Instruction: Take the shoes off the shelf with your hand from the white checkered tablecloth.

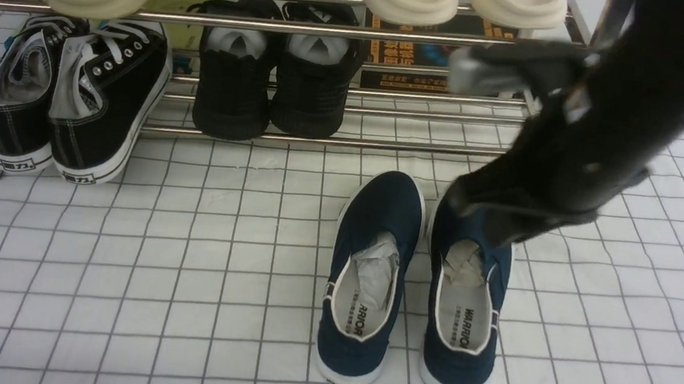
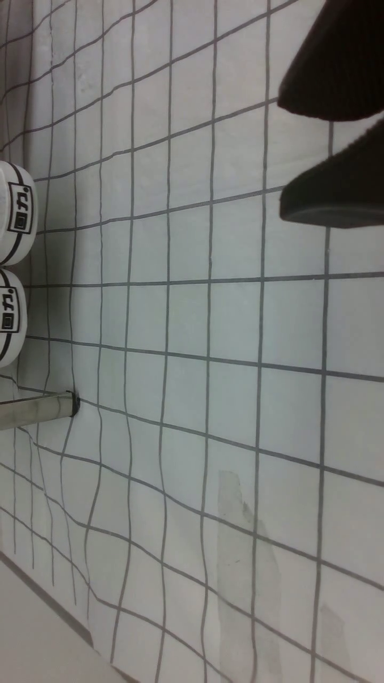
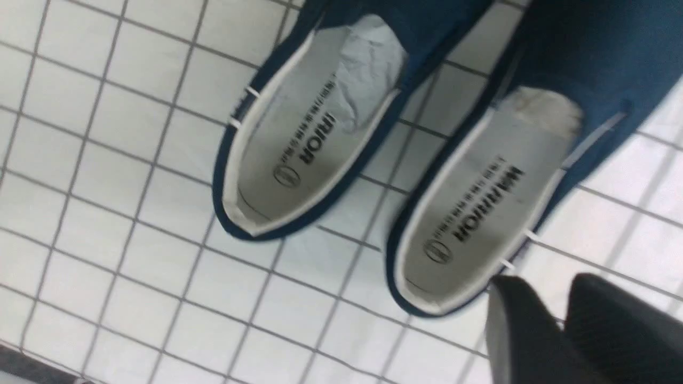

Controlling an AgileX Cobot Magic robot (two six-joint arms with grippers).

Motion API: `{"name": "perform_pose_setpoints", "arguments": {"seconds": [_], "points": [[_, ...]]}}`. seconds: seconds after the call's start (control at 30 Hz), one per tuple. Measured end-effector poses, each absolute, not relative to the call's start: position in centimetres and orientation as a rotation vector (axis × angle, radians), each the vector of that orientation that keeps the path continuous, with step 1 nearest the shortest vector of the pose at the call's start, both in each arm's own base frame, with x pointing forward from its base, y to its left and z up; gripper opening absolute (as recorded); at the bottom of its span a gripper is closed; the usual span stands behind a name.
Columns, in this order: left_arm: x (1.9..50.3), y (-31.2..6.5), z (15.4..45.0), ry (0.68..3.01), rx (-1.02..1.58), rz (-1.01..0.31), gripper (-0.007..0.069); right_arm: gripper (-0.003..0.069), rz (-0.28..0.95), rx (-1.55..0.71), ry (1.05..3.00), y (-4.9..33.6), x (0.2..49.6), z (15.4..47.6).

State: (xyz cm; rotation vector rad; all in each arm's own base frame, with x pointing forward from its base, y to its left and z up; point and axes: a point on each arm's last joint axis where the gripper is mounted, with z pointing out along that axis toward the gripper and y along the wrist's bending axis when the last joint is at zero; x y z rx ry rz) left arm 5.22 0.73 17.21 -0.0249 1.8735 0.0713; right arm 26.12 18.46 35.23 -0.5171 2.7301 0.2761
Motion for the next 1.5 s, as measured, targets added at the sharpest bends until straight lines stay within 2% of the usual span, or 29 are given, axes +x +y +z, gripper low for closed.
{"name": "perform_pose_setpoints", "arguments": {"seconds": [0.03, 0.07, 0.23, 0.33, 0.37, 0.43, 0.6, 0.63, 0.67, 0.73, 0.87, 1.2, 1.5], "points": [[5.2, 0.7, 17.2, 1.874, -0.025, 0.071, 0.0240, 0.0017, 0.256, -0.522, 2.688, 17.5, 25.2, 36.7], [5.2, 0.7, 17.2, 1.874, -0.025, 0.071, 0.0240, -0.0006, 0.244, -0.517, 2.650, 16.7, 24.4, 38.0], [5.2, 0.7, 17.2, 1.874, -0.025, 0.071, 0.0240, -0.0016, 0.263, -0.492, 2.502, 13.1, 19.7, 41.9], [5.2, 0.7, 17.2, 1.874, -0.025, 0.071, 0.0240, -0.0016, 0.294, -0.474, 2.409, 10.4, 15.9, 42.3], [5.2, 0.7, 17.2, 1.874, -0.025, 0.071, 0.0240, -0.0016, 0.290, -0.476, 2.411, 10.4, 15.9, 42.0], [5.2, 0.7, 17.2, 1.874, -0.025, 0.071, 0.0240, -0.0016, 0.320, -0.459, 2.299, 8.5, 13.4, 41.3], [5.2, 0.7, 17.2, 1.874, -0.025, 0.071, 0.0240, -0.0016, 0.386, -0.437, 2.091, 6.2, 9.9, 37.1], [5.2, 0.7, 17.2, 1.874, -0.025, 0.071, 0.0240, -0.0016, 0.403, -0.434, 2.040, 6.0, 9.7, 35.8], [5.2, 0.7, 17.2, 1.874, -0.025, 0.071, 0.0240, -0.0016, 0.405, -0.432, 2.034, 6.0, 9.6, 35.9], [5.2, 0.7, 17.2, 1.874, -0.025, 0.071, 0.0240, -0.0015, 0.453, -0.422, 1.908, 6.0, 9.4, 33.4], [5.2, 0.7, 17.2, 1.874, -0.025, 0.071, 0.0240, -0.0011, 0.495, -0.412, 1.806, 6.1, 9.3, 30.9], [5.2, 0.7, 17.2, 1.874, -0.025, 0.071, 0.0240, -0.0005, 0.457, -0.452, 1.913, 6.0, 9.1, 25.6], [5.2, 0.7, 17.2, 1.874, -0.025, 0.071, 0.0240, 0.0001, 0.414, -0.484, 1.972, 5.8, 8.9, 24.1]]}}
